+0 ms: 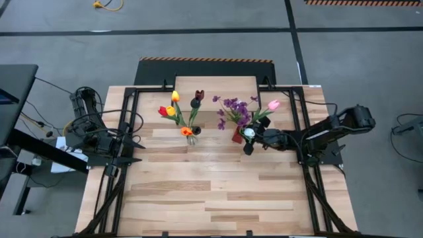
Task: Pick and place flowers into a vace then onto a shelf
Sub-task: Put the red flower vase with the flowers on the shelf
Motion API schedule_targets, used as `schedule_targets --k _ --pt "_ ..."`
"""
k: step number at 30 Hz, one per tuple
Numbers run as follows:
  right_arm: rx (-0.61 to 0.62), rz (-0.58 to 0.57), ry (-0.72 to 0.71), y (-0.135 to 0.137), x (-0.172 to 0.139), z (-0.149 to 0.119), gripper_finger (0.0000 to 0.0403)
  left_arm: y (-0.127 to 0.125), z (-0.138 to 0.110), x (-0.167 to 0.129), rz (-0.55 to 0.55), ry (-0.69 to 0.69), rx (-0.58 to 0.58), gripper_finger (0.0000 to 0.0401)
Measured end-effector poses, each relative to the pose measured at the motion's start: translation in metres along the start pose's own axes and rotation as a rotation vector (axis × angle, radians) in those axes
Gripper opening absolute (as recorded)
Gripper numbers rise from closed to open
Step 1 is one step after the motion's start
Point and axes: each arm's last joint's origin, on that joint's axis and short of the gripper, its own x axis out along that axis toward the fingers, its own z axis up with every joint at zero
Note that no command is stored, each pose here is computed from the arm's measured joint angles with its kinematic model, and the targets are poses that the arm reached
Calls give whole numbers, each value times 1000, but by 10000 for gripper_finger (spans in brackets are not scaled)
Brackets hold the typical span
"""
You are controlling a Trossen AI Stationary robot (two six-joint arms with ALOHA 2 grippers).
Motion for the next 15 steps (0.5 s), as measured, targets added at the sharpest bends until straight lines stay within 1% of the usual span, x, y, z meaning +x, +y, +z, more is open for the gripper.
schedule_targets --k 3,8,10,15 --pt "-5 10 -14 1 -2 2 173 0 0 0 0 0 -4 184" --pt "-6 34 -44 5 -8 7 152 0 0 0 0 -1 -5 184" --pt "-2 43 -56 6 -10 9 152 0 1 0 1 -4 -8 184" --pt "1 64 -72 8 -16 14 174 0 1 0 1 -4 -9 184"
